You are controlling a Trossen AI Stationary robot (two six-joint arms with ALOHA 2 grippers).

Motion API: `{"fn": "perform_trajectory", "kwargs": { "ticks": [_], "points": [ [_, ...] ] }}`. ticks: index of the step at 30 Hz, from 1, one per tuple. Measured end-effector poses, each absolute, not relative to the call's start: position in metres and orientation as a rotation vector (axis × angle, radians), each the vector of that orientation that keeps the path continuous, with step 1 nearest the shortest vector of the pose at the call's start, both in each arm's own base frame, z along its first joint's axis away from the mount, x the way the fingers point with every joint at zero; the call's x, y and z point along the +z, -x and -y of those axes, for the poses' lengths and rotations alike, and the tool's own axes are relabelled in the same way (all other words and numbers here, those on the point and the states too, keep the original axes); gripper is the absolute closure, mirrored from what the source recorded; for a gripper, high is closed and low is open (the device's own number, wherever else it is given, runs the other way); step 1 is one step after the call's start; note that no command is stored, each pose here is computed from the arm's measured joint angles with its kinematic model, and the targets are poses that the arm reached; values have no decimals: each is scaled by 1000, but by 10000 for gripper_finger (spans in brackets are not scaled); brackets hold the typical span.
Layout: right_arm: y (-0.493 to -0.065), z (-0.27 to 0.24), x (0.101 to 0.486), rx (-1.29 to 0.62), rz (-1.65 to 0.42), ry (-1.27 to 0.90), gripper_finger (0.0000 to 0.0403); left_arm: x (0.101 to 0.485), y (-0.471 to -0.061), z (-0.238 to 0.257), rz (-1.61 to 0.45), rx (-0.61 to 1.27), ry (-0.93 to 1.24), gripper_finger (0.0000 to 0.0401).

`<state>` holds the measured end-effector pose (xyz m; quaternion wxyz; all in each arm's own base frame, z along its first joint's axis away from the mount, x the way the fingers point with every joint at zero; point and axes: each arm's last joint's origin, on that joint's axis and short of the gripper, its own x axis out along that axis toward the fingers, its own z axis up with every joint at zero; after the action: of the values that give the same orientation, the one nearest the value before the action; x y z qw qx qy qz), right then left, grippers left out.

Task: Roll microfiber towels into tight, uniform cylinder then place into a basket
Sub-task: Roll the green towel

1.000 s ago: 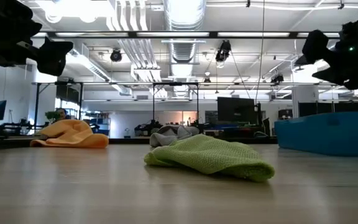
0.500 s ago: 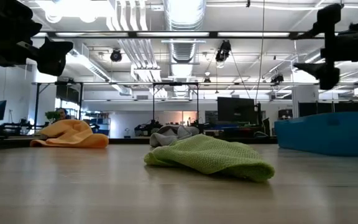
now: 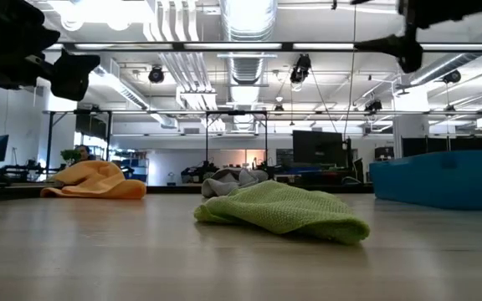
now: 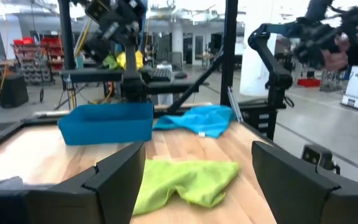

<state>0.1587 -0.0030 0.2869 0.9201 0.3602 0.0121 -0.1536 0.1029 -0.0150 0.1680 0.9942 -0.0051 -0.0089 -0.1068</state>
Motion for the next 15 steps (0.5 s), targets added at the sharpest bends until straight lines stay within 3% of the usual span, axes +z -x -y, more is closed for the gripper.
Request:
{"fn": "perform_trajectory", "kwargs": {
  "ticks": [9, 15],
  "points": [
    [-256, -6, 297, -428, -373, -644, 76, 170, -103, 15, 34, -214, 18, 123],
    [-316, 18, 288, -603, -615, -599, 76, 170, -103, 15, 41, -214, 19, 123]
  ]
}}
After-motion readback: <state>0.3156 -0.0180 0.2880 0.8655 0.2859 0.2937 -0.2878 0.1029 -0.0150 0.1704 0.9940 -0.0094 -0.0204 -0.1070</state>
